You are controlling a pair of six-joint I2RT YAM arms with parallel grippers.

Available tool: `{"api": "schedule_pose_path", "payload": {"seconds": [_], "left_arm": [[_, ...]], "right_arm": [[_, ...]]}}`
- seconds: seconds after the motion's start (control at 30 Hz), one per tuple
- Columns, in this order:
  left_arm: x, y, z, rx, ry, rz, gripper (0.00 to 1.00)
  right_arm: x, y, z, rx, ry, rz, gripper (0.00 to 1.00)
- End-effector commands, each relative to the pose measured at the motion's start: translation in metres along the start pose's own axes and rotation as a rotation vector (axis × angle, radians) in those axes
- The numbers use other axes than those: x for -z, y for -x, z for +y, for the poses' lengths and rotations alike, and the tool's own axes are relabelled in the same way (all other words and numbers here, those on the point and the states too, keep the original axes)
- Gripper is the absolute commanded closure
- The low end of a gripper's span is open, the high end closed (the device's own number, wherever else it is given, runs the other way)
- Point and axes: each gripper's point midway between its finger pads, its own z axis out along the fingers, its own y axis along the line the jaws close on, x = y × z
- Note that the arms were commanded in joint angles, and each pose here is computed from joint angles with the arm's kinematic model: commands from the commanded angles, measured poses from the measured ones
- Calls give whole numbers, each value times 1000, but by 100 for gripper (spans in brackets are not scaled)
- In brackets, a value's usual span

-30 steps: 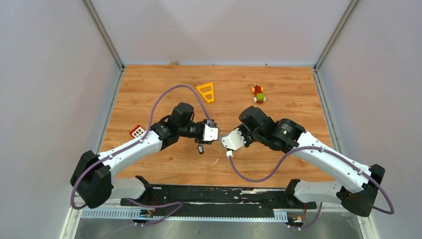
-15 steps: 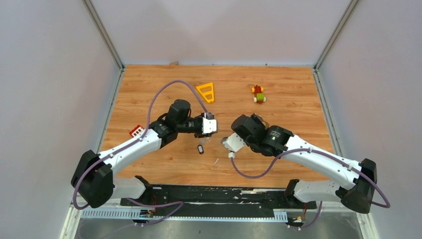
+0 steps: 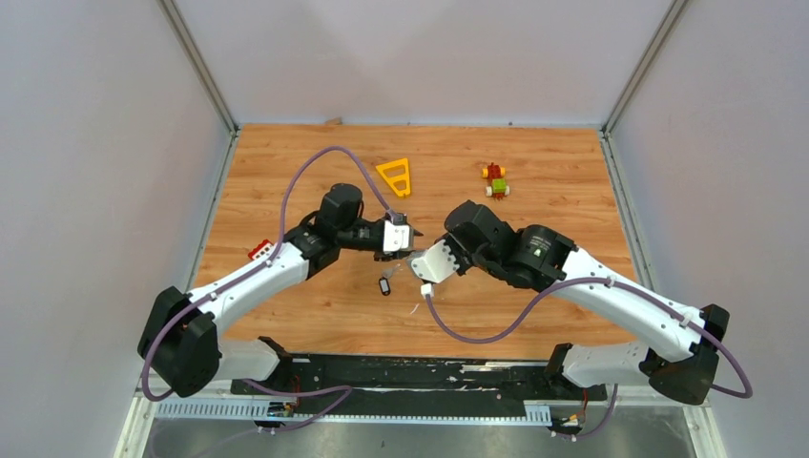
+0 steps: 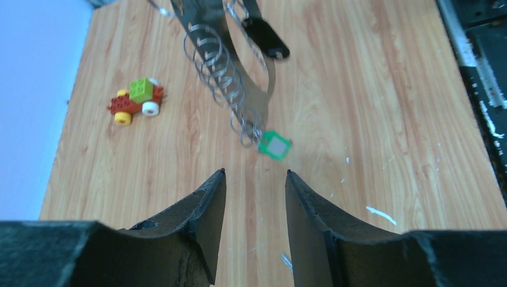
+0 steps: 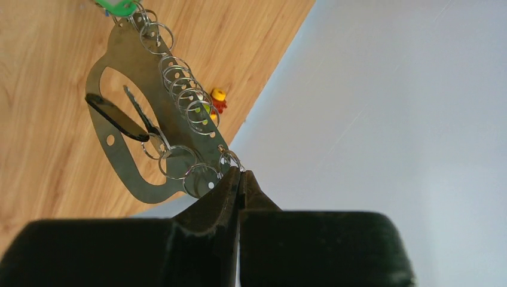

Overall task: Put the keys on the keyring
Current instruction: Adjust the keyring.

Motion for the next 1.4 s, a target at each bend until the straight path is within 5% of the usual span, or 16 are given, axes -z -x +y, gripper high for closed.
{"api": "schedule_pose_path", "payload": {"seconds": [0.0, 0.57, 1.37], "left_arm": [[-1, 37, 0, -52, -62, -135, 53], [-4, 96, 5, 82, 55, -519, 71], [-27, 100, 12, 142, 55, -542, 77]], "right_arm": [[11, 17, -3, -128, 8, -125, 100], [17, 35, -11, -292, 14, -236, 100], [24, 38, -16, -332, 3, -267, 100]]}}
